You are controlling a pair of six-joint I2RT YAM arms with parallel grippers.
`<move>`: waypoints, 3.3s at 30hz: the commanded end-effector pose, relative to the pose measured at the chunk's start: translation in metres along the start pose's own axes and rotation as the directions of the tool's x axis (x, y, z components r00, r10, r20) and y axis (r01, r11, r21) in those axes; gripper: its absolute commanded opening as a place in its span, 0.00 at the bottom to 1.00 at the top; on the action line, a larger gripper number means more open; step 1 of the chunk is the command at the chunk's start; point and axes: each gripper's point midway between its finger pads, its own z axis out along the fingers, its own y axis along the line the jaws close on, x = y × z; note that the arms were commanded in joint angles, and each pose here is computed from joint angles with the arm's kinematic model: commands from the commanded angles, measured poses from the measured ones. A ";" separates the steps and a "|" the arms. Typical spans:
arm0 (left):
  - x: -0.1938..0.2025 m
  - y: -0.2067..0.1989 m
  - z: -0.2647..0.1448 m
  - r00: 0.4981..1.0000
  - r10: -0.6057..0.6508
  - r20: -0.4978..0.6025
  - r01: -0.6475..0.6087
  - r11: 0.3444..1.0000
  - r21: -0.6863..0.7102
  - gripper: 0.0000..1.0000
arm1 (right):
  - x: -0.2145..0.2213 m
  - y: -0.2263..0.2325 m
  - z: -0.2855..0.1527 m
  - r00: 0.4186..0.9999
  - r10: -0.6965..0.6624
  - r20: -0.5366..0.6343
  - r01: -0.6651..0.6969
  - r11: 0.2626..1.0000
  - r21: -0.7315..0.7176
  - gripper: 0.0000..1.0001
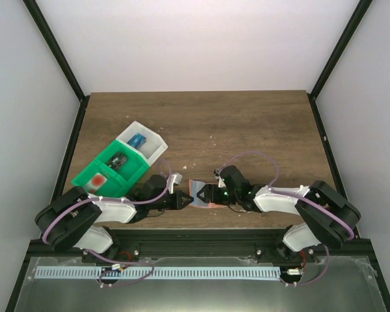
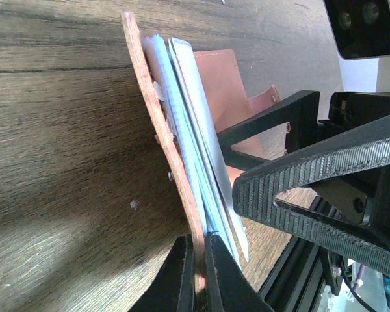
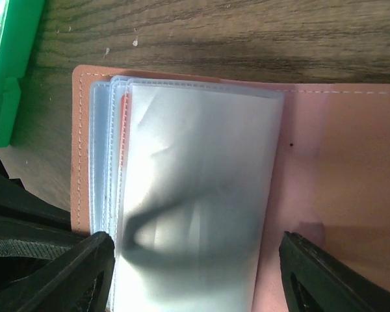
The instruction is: Take the credit cards out of the card holder
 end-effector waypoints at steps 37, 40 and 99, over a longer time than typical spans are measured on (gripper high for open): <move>0.011 0.007 0.004 0.999 0.003 -0.044 -0.003 1.000 -0.012 0.00 | -0.043 -0.055 -0.050 0.990 -0.084 0.113 0.018 0.873 0.488 0.40; 0.009 0.007 0.004 0.999 0.010 -0.042 -0.010 1.000 -0.018 0.00 | -0.050 -0.049 -0.057 0.987 -0.091 0.135 0.013 0.871 0.491 0.40; 0.000 -0.002 0.000 0.999 0.034 -0.005 -0.034 0.999 -0.009 0.00 | -0.049 0.036 0.015 1.000 -0.011 -0.028 0.015 0.989 0.145 0.42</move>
